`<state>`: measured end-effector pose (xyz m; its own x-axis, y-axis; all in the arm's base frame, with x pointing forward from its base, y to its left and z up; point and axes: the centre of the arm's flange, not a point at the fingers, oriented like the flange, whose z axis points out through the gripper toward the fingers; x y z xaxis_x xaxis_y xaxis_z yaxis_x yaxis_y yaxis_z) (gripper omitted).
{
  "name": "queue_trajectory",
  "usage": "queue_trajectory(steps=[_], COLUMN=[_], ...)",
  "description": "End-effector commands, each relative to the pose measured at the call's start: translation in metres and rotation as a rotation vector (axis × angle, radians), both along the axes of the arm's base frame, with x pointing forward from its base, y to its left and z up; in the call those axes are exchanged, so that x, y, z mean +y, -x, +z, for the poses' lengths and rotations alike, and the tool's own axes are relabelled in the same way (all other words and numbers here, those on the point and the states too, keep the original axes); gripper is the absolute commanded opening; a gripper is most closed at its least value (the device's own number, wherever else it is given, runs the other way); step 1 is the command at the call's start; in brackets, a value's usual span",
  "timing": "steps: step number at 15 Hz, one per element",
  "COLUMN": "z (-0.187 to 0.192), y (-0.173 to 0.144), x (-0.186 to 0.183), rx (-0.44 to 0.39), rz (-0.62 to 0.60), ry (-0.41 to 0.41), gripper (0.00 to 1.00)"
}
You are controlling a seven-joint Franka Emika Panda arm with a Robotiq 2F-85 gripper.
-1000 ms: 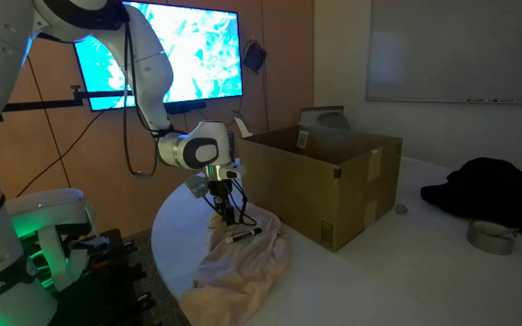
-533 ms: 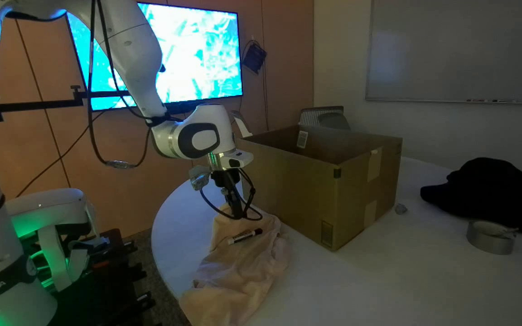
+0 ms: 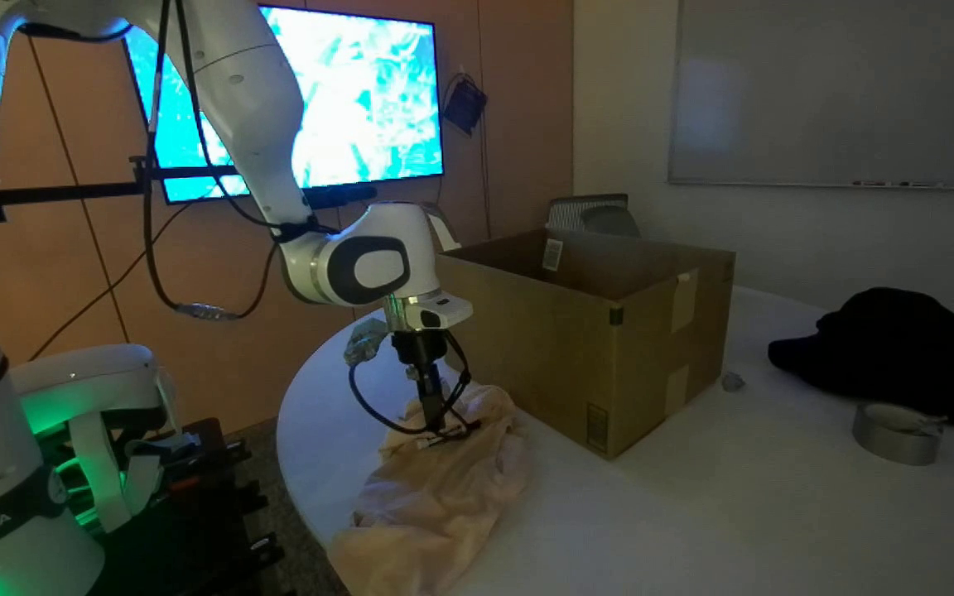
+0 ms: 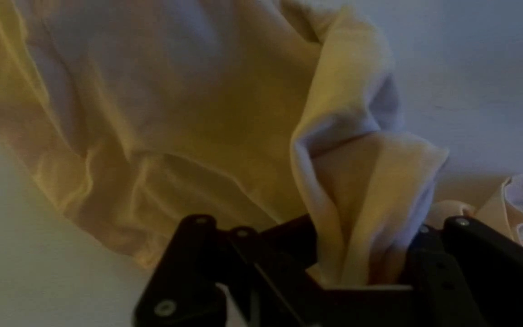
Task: Put the marker in the shirt, fold the shirt then put it in the box
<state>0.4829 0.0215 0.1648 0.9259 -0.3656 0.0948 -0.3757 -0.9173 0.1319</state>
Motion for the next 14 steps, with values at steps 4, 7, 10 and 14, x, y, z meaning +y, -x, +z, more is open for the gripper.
queue_trajectory(steps=[4,7,10,14], z=[-0.009,-0.004,0.001,0.007], y=[0.003,0.003,0.0,-0.001], x=[-0.021,-0.036,-0.059,-0.099], rx=[0.031,0.022,0.009,-0.005], rz=[-0.106,-0.141,-0.175,-0.244], ry=[0.012,0.015,0.001,-0.009], gripper=[0.44,0.66,0.88,1.0])
